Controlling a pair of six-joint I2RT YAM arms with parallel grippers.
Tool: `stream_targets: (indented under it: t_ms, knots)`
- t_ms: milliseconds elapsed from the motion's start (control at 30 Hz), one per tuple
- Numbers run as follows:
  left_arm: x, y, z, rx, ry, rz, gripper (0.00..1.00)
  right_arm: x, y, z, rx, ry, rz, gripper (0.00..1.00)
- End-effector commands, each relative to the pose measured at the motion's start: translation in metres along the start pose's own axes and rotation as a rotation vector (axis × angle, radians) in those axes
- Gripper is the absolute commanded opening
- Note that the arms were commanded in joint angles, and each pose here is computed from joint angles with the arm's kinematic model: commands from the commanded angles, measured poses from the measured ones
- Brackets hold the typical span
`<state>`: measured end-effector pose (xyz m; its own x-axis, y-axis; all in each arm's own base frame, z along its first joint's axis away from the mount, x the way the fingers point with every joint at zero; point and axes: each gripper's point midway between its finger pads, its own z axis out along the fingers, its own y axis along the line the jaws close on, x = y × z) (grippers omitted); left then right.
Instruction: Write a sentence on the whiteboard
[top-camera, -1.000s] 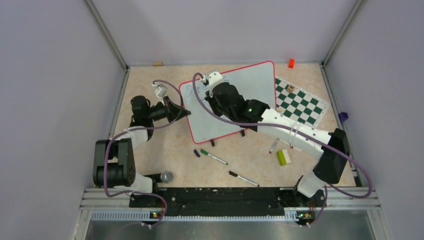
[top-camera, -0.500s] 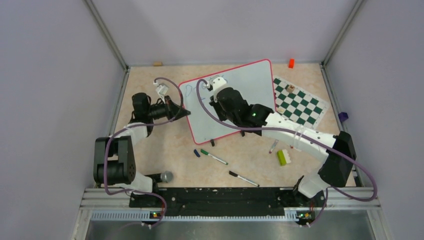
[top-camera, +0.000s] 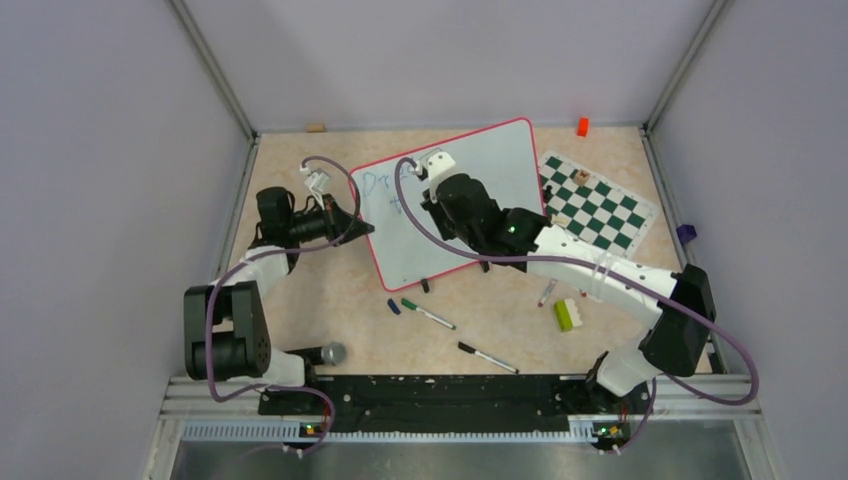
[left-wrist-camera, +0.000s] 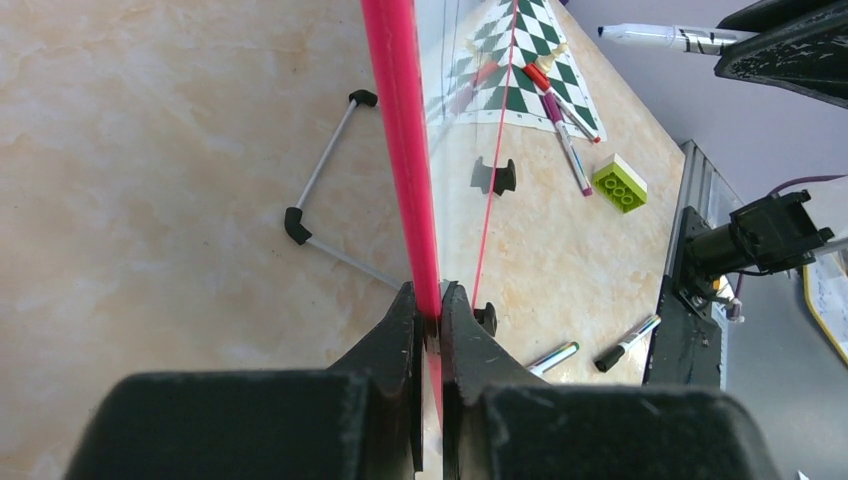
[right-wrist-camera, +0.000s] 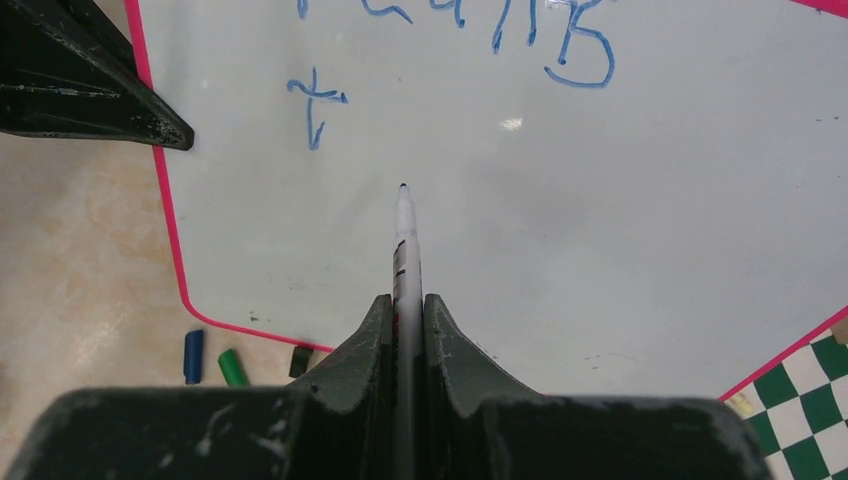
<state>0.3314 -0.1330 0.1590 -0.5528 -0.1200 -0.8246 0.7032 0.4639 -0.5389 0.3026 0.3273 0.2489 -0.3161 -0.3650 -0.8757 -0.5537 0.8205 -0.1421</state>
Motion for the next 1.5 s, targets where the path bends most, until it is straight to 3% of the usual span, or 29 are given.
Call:
stream_targets:
  t_ms: [0,633,1467]
  knots:
    - [0.007,0.014,-0.002,-0.053,0.021,0.133,0.0,-0.037,0.0,-0.013,-0.007,-0.097,0.017,0.0]
    - [0.004,0.019,0.001,-0.065,0.001,0.078,0.0,-0.047,0.022,0.008,-0.067,-0.077,0.023,0.0]
    - [0.005,0.017,0.001,-0.061,-0.002,0.087,0.0,-0.034,0.019,0.033,0.012,0.003,-0.004,0.0]
